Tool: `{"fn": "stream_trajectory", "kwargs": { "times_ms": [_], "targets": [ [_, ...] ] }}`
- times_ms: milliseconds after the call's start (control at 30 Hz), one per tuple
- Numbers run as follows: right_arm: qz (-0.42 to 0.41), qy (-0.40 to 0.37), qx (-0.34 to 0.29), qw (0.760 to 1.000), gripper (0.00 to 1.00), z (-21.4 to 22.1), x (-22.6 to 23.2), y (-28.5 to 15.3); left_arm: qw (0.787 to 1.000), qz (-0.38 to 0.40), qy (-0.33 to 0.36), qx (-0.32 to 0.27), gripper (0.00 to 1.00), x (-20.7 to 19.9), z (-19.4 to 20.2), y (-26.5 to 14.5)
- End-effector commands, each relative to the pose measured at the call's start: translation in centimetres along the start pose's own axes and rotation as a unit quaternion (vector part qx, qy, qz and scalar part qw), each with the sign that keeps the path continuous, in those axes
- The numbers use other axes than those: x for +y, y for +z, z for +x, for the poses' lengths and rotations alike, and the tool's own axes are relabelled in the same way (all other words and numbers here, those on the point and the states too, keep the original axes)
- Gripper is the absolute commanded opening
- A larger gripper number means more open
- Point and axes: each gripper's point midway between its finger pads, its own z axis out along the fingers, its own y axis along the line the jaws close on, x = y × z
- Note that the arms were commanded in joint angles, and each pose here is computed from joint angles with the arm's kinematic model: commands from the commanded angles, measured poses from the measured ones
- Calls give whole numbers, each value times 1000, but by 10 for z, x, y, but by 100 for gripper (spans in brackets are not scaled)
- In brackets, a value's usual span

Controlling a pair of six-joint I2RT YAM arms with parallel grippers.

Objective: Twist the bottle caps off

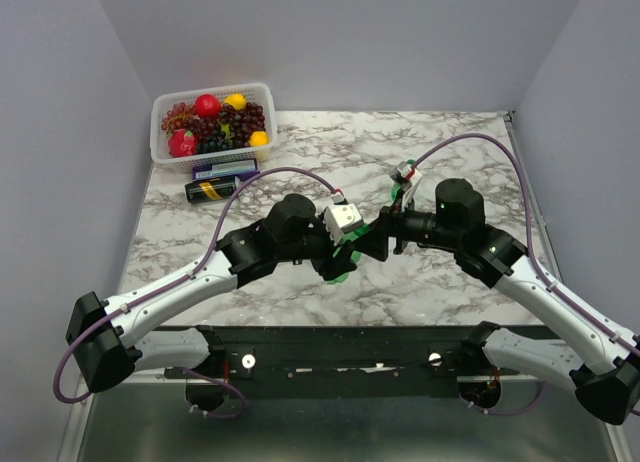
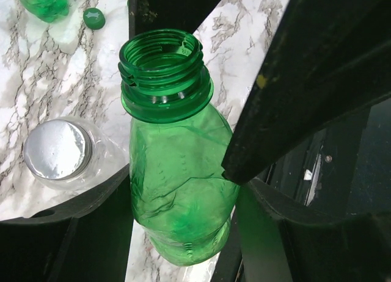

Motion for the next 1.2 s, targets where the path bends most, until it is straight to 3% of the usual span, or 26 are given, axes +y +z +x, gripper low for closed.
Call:
{"fn": "stream_trajectory", "kwargs": {
  "times_ms": [0,167,233,300,333,367,433,467,600,733,767,900,967,1100,1167],
  "targets": [
    [13,-21,-34,999,60,-24,4,-5,1000,16,10,-10,20,-8,-6,-3],
    [18,-14,-34,999,40,-19,0,-2,999,28,17,-14,22,-15,-7,-4],
    [19,-12,-33,999,24,-17,-1,-3,999,30,19,-16,23,-17,-8,-5],
    [21,-13,-39,999,3,-17,0,-7,999,29,20,-18,32,-17,-8,-5],
    [30,-14,-44,999,1,-18,-3,-9,999,28,20,-18,41,-17,-8,-5],
    [41,-12,-43,998,1,-16,-6,-13,999,28,19,-18,66,-17,-8,-5],
    [88,-20,-62,994,1,-25,-16,-26,999,28,19,-22,80,-17,-10,-6],
    [113,-16,-52,992,1,-19,-23,-33,999,26,18,-24,99,-17,-10,-7],
    [245,-27,-59,967,1,-22,-56,-73,999,-5,18,-42,99,-8,-17,-12],
    [386,-30,-72,919,1,-23,-91,-125,996,-34,24,-75,99,-2,-30,-25],
    [439,-30,-74,895,1,-22,-104,-142,996,-42,22,-79,99,0,-29,-27],
    [524,-17,-78,848,1,-26,-137,-167,992,-83,16,-98,99,13,-34,-34],
    [513,-20,-71,855,1,-35,-147,-155,990,-103,12,-99,99,19,-34,-36],
    [548,-1,-74,833,1,-48,-191,-164,989,-108,11,-97,99,21,-33,-37],
    [543,-2,-87,835,1,-56,-204,-159,989,-108,11,-97,99,21,-33,-37]
  ]
}}
